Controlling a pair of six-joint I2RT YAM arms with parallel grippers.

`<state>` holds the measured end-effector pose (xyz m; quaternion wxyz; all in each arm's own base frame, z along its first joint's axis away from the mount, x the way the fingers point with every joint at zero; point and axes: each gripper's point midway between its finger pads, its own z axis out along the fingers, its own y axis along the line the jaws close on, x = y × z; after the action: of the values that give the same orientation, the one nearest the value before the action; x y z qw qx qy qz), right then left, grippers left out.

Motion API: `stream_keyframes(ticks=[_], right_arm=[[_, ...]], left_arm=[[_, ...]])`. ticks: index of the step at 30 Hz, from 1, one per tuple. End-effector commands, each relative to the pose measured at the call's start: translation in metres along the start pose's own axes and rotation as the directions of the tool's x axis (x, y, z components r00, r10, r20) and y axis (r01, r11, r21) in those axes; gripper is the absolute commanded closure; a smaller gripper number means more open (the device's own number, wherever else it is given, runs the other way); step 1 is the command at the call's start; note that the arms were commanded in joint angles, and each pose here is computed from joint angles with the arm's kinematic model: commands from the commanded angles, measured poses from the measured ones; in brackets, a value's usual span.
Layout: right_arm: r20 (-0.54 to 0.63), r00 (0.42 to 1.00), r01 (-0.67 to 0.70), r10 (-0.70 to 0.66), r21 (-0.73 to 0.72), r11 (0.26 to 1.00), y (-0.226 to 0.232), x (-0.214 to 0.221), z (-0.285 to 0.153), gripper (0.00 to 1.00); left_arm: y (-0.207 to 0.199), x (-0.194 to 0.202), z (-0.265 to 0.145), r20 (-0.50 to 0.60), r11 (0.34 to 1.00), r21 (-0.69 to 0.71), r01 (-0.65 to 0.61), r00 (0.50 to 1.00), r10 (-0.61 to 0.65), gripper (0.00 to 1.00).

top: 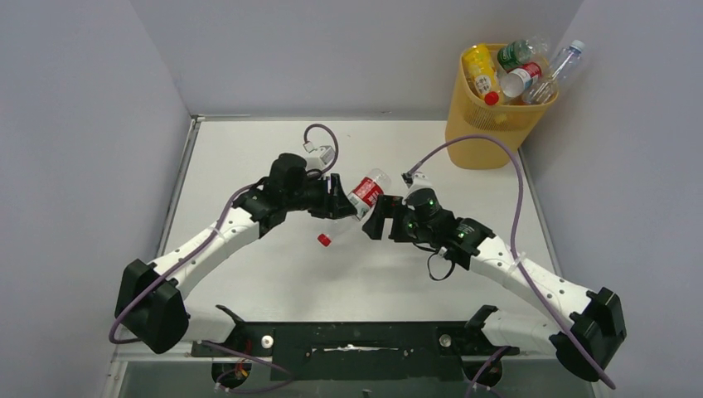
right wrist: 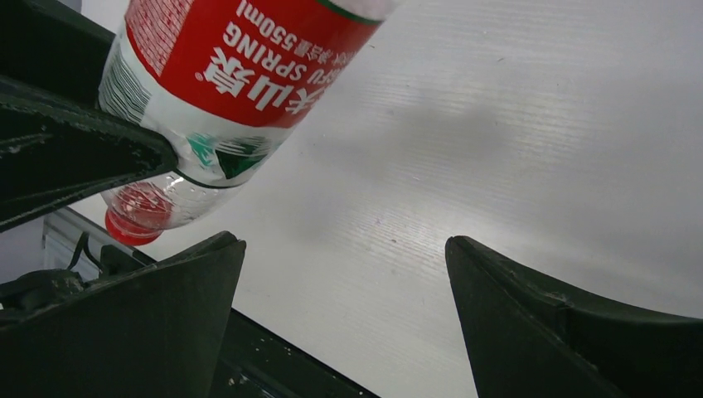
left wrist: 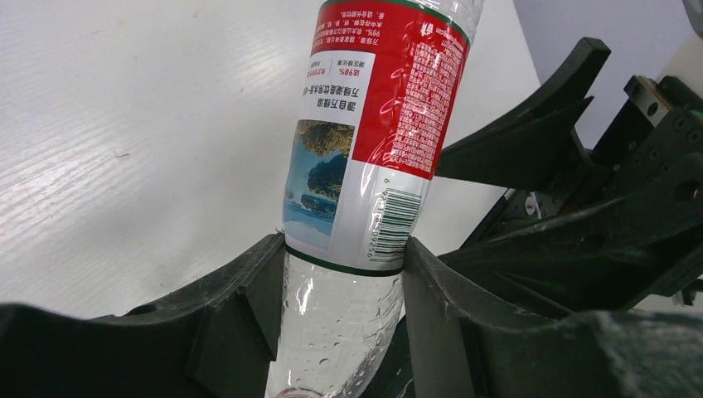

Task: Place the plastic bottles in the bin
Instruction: Place the plastic bottle in the trash bin.

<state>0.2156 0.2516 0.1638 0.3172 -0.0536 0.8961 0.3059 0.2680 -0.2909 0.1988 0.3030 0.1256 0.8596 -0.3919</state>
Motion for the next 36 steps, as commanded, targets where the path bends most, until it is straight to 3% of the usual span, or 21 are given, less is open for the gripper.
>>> stream_keyframes(ticks=[1,4,11,20,28,36], right_arm=[[0.109,0.994,0.014,-0.014,0.000,1.000,0.014,-0.047,-0.023,0.02],[0.111,0.994,-0.018,0.016,0.016,1.000,0.006,-0.063,-0.033,0.02],[0.236,0.970,-0.031,0.051,-0.087,0.996,0.017,-0.108,-0.062,0.02],[0.272,0.959,-0.015,0.079,-0.229,0.973,0.045,-0.128,-0.066,0.02],[0.273,0.959,-0.042,0.076,-0.129,0.991,0.027,-0.135,-0.065,0.02],[0.280,0.957,-0.045,0.081,-0.131,0.990,0.023,-0.142,-0.067,0.02]], left_arm=[[-0.038,-0.022,-0.015,0.094,0.988,0.143,-0.057,0.995,0.044,0.61],[-0.036,-0.017,-0.014,0.087,0.987,0.147,-0.066,0.995,0.053,0.61],[-0.042,-0.011,-0.018,0.099,0.978,0.195,-0.070,0.994,0.052,0.61],[-0.046,-0.004,-0.023,0.109,0.966,0.239,-0.094,0.992,0.070,0.61],[-0.055,-0.009,-0.035,0.151,0.957,0.264,-0.123,0.985,0.085,0.61],[-0.062,-0.011,-0.043,0.171,0.949,0.284,-0.140,0.981,0.093,0.61]])
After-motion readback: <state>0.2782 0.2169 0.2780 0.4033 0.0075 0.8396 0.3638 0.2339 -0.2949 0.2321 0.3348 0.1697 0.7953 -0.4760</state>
